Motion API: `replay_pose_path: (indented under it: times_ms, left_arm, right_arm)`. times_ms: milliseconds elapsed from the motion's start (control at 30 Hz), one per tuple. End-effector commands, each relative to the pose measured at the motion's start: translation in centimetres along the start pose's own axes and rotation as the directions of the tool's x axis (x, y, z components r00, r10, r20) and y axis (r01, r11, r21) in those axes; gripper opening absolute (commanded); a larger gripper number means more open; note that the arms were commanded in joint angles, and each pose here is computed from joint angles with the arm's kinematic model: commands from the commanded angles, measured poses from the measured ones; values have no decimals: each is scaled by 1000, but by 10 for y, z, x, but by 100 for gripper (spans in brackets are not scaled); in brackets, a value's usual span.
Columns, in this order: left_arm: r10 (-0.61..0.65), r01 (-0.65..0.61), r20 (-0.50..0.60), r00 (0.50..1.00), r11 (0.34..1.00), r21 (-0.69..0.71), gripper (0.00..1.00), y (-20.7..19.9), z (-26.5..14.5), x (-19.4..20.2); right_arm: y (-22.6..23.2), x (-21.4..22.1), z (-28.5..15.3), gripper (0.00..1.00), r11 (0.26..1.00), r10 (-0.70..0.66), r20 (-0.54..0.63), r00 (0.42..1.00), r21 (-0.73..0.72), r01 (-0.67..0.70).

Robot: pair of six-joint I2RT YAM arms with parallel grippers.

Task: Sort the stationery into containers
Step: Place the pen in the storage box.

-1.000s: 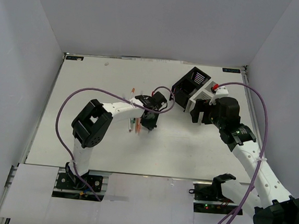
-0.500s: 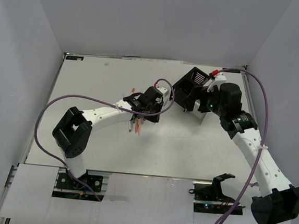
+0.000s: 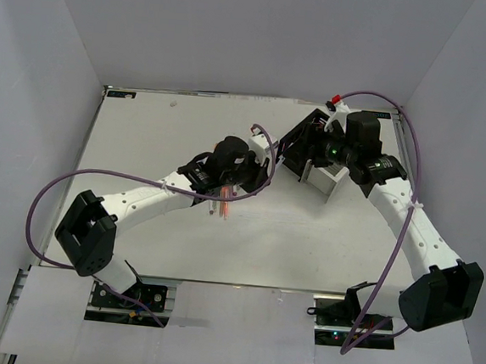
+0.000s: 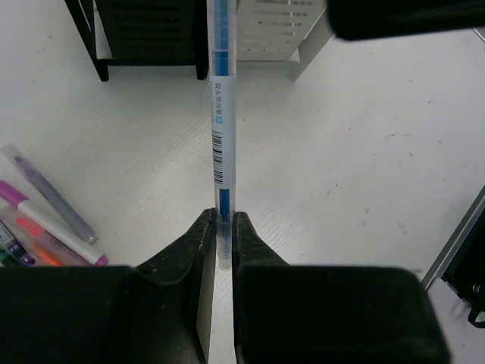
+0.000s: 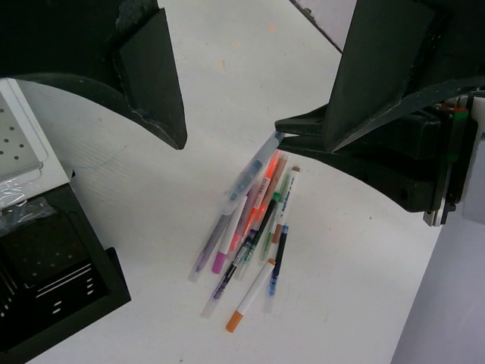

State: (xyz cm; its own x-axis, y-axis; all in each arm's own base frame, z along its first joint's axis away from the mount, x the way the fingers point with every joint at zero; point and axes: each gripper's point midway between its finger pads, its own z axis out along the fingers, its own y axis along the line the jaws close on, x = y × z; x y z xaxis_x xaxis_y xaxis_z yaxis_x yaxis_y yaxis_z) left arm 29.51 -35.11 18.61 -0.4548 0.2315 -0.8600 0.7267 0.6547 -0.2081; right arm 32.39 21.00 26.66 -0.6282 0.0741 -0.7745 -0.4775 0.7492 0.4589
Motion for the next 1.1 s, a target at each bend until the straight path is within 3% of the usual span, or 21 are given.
replay_pose_path:
  times_ms: [0, 167, 333, 467, 600, 667, 733, 867, 967, 1067]
  left_arm:
    - [86, -96, 121, 989, 992, 80, 0, -19, -14, -31]
    - [120, -137, 146, 982, 984, 113, 0, -26, -17, -36]
    - [147, -170, 170, 974, 976, 134, 0, -32, -21, -40]
    - [160, -184, 170, 972, 973, 137, 0, -33, -21, -37]
    - [158, -178, 165, 974, 977, 117, 1, -29, -20, -35]
    - [152, -174, 190, 970, 980, 101, 7, -27, -19, -39]
    - [141, -156, 191, 971, 985, 66, 18, -21, -18, -38]
    - [81, -78, 172, 982, 997, -27, 74, -3, -17, -33]
    - [-6, 29, 136, 991, 985, -169, 90, 24, -19, -23]
    - [-133, 157, 108, 985, 952, -264, 93, 51, -27, -8]
  right_arm:
    - [21, -13, 0, 78, 996, 9, 4, 1000, -86, -9]
    - [17, -8, 10, 75, 996, 12, -11, 1000, -84, -13]
    - [16, -8, 16, 62, 995, 3, -10, 1000, -102, -4]
    - [21, -12, 17, 45, 992, -8, 5, 1000, -126, 9]
    - [19, -10, 17, 21, 993, -17, 0, 1000, -121, 17]
    - [18, -10, 17, 9, 994, -19, 4, 1000, -112, 19]
    - [15, -11, 16, 8, 995, -26, 10, 1000, -96, 27]
    - [3, -26, 15, 8, 998, -62, 55, 997, -26, 64]
    - [-12, -55, 14, 8, 993, -113, 119, 986, 60, 106]
    - [-29, -91, 12, 8, 971, -199, 179, 964, 168, 169]
